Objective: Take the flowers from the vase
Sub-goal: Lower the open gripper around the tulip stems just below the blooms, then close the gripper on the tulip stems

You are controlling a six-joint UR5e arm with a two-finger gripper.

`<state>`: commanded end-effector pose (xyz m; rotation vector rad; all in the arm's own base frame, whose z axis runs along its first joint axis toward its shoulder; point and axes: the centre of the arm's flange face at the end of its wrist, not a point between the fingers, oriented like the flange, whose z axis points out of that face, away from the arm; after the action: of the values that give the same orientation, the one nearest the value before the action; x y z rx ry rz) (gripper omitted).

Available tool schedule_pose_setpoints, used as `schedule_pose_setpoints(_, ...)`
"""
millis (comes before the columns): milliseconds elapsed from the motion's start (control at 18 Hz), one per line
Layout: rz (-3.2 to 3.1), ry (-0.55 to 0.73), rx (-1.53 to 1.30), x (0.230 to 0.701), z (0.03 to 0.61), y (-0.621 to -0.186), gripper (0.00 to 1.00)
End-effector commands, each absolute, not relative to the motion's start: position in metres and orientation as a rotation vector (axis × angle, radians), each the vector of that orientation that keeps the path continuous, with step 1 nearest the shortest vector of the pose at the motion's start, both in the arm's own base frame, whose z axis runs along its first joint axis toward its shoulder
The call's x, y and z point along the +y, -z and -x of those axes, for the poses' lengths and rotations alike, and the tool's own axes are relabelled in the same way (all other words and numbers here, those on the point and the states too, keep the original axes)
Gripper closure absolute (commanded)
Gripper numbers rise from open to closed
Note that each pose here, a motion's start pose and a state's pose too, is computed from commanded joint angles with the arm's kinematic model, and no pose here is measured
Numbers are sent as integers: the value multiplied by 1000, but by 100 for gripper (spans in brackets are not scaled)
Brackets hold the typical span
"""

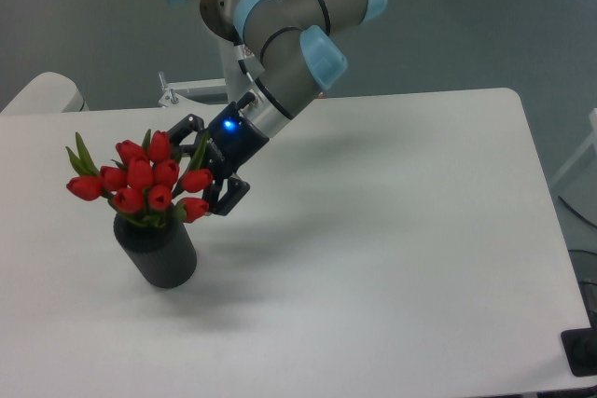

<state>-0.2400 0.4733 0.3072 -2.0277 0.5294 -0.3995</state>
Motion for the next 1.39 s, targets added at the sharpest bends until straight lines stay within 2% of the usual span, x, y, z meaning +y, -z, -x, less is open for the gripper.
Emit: schedule_pose_setpoints(1389,1980,482,516,487,229,-301,0)
